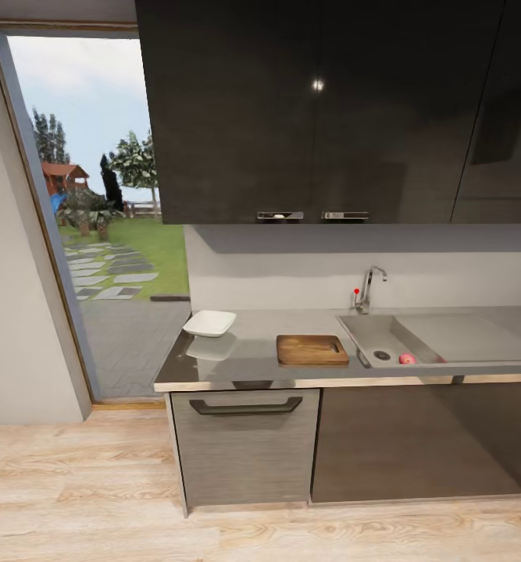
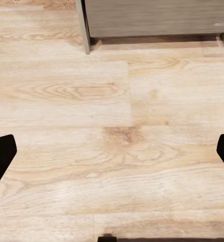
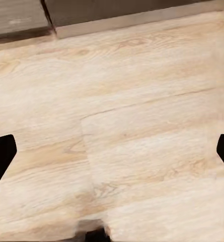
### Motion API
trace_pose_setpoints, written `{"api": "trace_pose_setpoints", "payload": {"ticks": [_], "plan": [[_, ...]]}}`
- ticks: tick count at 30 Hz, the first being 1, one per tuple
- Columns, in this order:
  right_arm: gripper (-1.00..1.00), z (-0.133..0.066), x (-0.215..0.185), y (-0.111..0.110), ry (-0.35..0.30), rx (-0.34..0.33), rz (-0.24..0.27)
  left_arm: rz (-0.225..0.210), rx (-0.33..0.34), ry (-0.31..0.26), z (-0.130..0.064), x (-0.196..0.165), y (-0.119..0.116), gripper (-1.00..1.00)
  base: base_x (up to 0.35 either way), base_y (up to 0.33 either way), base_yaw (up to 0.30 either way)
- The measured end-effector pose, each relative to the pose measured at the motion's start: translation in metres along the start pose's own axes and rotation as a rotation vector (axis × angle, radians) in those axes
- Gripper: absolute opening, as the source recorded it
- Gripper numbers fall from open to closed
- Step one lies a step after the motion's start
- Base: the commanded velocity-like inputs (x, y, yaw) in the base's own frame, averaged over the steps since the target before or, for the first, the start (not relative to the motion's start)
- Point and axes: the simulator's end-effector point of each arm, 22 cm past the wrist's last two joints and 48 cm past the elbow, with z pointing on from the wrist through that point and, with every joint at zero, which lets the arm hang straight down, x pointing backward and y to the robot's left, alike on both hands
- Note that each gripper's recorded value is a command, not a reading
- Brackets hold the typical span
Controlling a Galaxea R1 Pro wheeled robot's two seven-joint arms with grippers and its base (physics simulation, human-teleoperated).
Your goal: In the kitchen, take the Vidalia onion out of the sink, dice it on the chopping board with the paring knife, put the diced onion into the bowl on the countertop, then place both the paring knife and the chopping board into the sink.
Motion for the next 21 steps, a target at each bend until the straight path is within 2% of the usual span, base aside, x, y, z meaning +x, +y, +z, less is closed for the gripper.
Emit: {"api": "trace_pose_setpoints", "payload": {"ticks": [3, 6, 8, 14, 17, 18, 19, 21], "plan": [[1.00, 0.007, -0.047, -0.030, -0.097, 0.040, -0.024, 0.001, 0.000, -0.001, 0.000, 0.000, 0.000, 1.00, 0.000, 0.000, 0.000], [1.00, 0.009, -0.081, -0.042, -0.165, 0.061, -0.037, 0.000, 0.000, -0.001, 0.000, -0.001, 0.001, 1.00, 0.000, 0.000, 0.000], [1.00, 0.010, -0.121, -0.051, -0.236, 0.079, -0.047, 0.000, -0.001, -0.001, 0.000, 0.000, 0.001, 1.00, 0.000, 0.000, 0.000], [1.00, 0.006, -0.183, -0.060, -0.297, 0.103, -0.054, 0.000, -0.001, 0.000, 0.000, 0.000, 0.001, 1.00, 0.000, 0.000, 0.000], [1.00, 0.001, -0.210, -0.059, -0.333, 0.106, -0.056, 0.000, -0.001, 0.000, 0.000, 0.000, 0.001, 1.00, 0.000, 0.000, 0.000], [1.00, -0.008, -0.246, -0.047, -0.405, 0.093, -0.056, 0.000, -0.001, -0.001, 0.000, 0.000, 0.001, 1.00, 0.000, 0.000, 0.000], [1.00, -0.012, -0.257, -0.041, -0.430, 0.087, -0.054, 0.000, -0.001, -0.001, 0.000, 0.000, 0.001, 1.00, 0.000, 0.000, 0.000], [1.00, -0.023, -0.282, -0.007, -0.495, 0.041, -0.040, 0.000, -0.001, -0.001, 0.000, 0.000, 0.001, 1.00, 0.000, 0.000, 0.000]]}}
